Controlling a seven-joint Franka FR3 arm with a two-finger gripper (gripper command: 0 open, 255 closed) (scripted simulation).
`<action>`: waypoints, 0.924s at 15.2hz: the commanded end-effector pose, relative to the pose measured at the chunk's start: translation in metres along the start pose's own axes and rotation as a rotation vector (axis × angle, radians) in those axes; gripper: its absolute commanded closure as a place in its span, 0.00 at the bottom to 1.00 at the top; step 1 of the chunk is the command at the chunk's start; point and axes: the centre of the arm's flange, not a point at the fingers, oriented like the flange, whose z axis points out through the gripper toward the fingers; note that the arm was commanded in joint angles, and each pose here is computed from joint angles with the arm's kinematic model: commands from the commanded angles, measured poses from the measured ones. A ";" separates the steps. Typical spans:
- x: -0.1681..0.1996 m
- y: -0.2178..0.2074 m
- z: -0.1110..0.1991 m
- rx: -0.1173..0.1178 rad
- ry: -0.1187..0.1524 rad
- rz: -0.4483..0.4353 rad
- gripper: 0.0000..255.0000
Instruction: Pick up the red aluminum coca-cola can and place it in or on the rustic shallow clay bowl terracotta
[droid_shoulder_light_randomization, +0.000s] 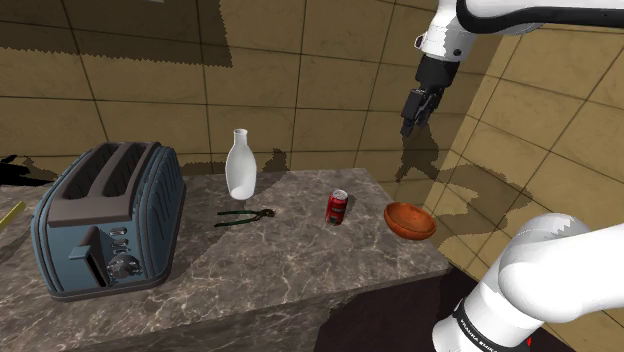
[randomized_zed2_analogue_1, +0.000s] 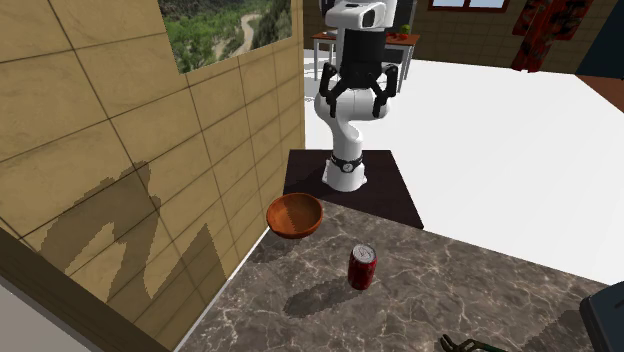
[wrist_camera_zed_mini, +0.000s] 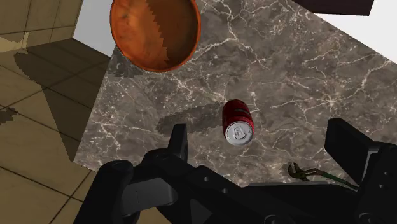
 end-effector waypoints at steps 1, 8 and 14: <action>0.000 0.000 0.000 0.000 0.000 0.000 0.00; 0.046 -0.003 0.081 0.017 -0.011 -0.034 0.00; 0.084 -0.007 0.151 0.032 -0.021 -0.063 0.00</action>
